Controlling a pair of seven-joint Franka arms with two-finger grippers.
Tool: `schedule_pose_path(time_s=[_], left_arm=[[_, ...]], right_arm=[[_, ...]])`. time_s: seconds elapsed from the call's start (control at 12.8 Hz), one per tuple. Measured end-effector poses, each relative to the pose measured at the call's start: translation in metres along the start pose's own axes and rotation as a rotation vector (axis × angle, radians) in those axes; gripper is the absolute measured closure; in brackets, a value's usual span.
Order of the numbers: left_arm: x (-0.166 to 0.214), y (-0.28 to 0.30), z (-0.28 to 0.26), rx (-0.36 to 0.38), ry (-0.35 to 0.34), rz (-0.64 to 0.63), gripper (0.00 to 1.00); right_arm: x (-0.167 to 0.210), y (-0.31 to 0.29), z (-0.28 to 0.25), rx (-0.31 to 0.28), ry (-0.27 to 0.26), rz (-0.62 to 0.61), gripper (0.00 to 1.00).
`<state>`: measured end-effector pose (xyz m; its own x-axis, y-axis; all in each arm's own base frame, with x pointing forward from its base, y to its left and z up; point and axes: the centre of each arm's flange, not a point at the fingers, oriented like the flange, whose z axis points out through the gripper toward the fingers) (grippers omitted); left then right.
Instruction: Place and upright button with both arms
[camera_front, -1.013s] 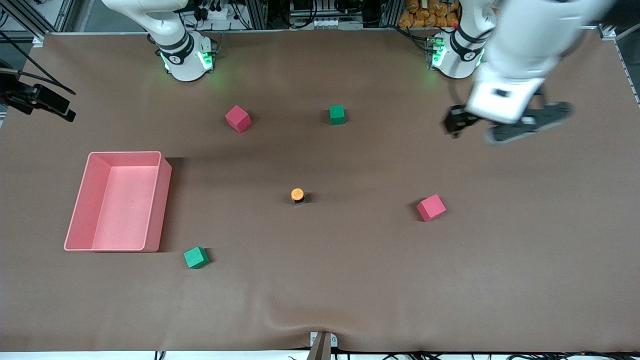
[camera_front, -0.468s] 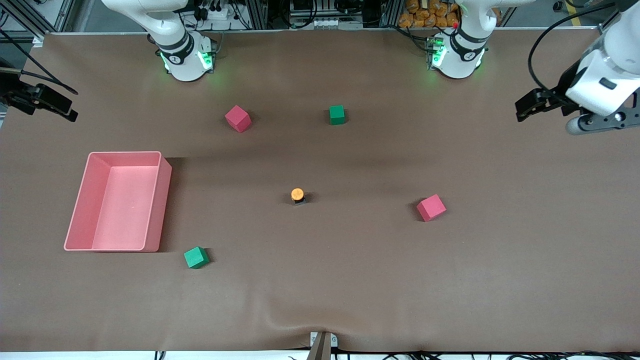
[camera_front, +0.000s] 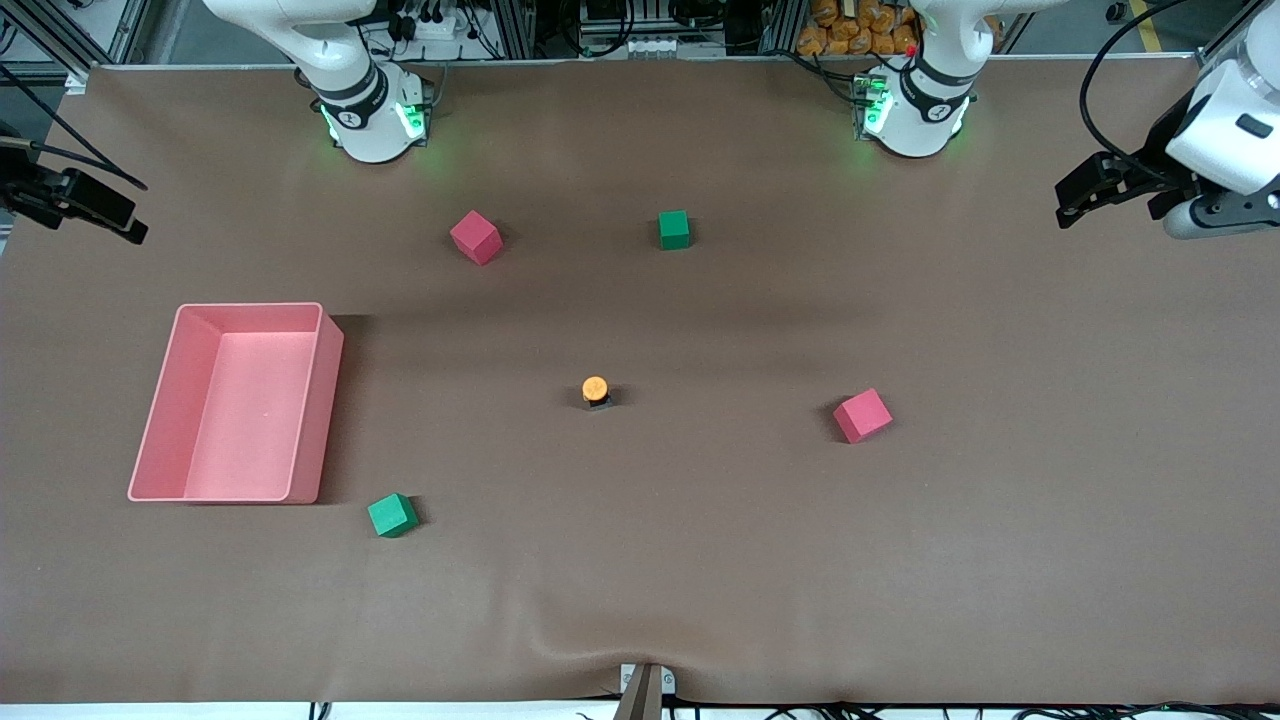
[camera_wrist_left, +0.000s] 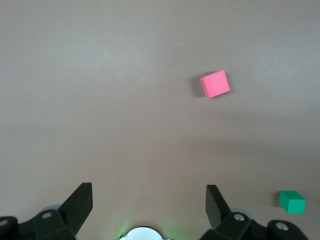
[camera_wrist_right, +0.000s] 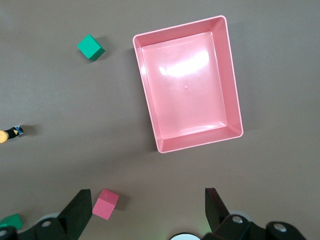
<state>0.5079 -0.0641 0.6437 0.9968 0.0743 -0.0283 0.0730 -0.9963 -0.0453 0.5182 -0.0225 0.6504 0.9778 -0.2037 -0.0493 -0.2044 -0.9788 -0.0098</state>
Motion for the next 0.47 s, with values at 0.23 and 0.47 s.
schedule_pose_path(time_s=[0.23, 0.47], left_arm=[[-0.001, 0.000, -0.005, -0.001, 0.004, 0.001, 0.00], [-0.002, -0.001, -0.017, -0.005, 0.025, -0.001, 0.00]], right_arm=[[0.000, -0.002, 0.000, 0.000, 0.000, -0.004, 0.00], [0.000, -0.002, 0.000, 0.000, 0.000, -0.005, 0.00]])
